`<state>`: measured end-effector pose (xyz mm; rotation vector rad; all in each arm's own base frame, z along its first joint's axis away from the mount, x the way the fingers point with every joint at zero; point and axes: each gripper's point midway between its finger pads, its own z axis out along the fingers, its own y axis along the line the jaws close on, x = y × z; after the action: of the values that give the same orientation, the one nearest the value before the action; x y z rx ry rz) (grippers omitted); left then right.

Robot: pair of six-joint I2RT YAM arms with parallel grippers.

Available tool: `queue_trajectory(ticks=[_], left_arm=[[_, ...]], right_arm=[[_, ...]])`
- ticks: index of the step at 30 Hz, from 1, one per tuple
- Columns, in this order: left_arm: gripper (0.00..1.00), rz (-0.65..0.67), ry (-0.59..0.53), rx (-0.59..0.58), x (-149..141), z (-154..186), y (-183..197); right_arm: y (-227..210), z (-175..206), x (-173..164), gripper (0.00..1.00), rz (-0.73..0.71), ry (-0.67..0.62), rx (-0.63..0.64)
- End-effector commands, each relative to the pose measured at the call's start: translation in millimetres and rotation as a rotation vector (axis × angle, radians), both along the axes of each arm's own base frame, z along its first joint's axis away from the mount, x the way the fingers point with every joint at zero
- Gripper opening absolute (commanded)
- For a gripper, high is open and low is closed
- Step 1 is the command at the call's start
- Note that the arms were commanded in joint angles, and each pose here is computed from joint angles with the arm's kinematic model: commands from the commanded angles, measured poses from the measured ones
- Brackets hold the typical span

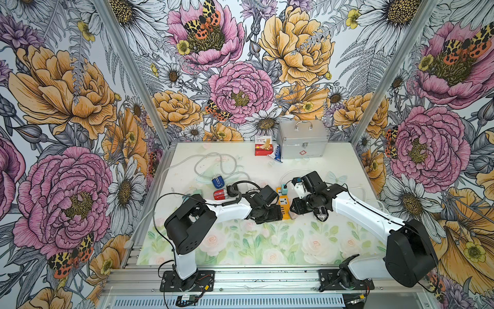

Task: Unplug the electric shaver
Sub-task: Place the plug at the center of the board.

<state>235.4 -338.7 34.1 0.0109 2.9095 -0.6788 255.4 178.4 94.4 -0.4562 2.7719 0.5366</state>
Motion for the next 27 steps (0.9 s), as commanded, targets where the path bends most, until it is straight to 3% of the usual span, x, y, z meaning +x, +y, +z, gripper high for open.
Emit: queue_trajectory(ticks=[1,6,22,27], left_arm=[[0.79,-0.002,-0.057,0.084,6,12,26],[0.79,0.012,-0.098,0.088,14,27,36],[0.79,-0.004,-0.154,0.085,37,54,46],[0.79,-0.017,-0.161,0.089,42,58,49]], right_arm=[[-5,-26,-29,0.1,0.019,0.135,-0.026],[8,-21,-43,0.12,0.069,0.164,0.032],[33,-39,-63,0.2,0.194,0.206,-0.039],[31,-39,-54,0.32,0.167,0.181,-0.078]])
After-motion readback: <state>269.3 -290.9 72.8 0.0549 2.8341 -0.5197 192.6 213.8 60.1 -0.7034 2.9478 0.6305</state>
